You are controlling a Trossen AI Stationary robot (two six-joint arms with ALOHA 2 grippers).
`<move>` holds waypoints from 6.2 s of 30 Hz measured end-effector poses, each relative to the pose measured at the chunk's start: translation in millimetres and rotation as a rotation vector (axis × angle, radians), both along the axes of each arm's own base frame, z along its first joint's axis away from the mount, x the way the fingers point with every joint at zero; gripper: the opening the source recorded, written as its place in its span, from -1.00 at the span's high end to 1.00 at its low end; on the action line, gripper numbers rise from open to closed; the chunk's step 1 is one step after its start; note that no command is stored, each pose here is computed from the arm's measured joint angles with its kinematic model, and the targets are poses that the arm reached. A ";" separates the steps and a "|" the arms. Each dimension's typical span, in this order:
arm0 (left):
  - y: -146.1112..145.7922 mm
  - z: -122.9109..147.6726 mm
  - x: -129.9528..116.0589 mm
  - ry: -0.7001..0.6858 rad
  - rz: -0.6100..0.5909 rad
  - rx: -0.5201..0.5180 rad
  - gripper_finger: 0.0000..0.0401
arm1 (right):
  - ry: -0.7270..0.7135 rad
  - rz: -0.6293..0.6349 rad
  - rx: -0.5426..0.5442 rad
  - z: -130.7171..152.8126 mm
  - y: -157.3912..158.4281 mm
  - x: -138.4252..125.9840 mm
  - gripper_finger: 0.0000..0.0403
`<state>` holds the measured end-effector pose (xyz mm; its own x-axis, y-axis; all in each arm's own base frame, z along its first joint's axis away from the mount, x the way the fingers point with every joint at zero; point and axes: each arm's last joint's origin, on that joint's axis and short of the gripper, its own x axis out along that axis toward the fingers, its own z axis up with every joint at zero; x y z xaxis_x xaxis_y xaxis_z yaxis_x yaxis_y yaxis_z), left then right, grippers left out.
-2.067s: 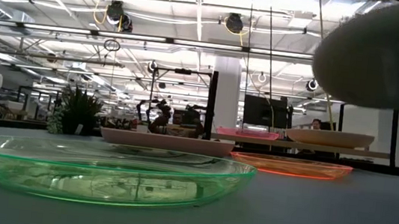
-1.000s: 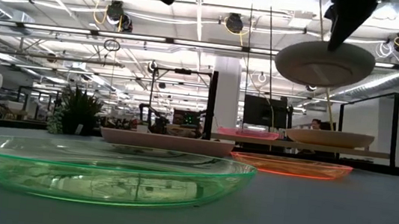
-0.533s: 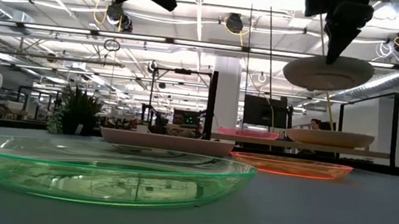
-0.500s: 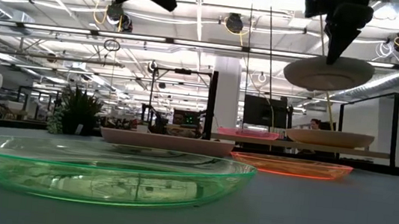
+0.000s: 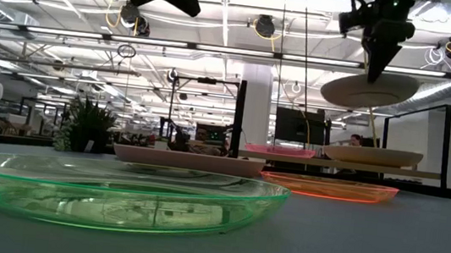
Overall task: Place and stack plates onto a shelf
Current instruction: Stack the light blue plate on the gray plate on the shelf, then stack the transparent blue plate on the transparent pink plate on the shelf
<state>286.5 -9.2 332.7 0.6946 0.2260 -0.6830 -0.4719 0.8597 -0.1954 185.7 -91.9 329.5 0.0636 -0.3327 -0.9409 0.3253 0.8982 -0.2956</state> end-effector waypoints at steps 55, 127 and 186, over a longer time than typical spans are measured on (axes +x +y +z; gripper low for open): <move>-1.0 1.1 1.3 -0.022 -0.004 -0.040 0.81 | 0.065 -0.023 0.094 -90.4 -39.9 9.0 0.99; -5.7 -26.0 -2.5 0.106 -0.026 -0.064 0.81 | -0.427 -0.470 0.470 -67.3 20.9 -45.2 0.99; -138.5 -127.6 -94.7 0.610 -0.499 -0.241 0.19 | -0.926 -0.169 0.758 -33.0 181.1 11.1 1.00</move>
<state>191.8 -147.7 205.1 0.1659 -0.2119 -0.9631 -0.1280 0.9637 -0.2341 196.7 89.2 296.5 0.8257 0.2145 -0.5217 0.2653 0.6684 0.6949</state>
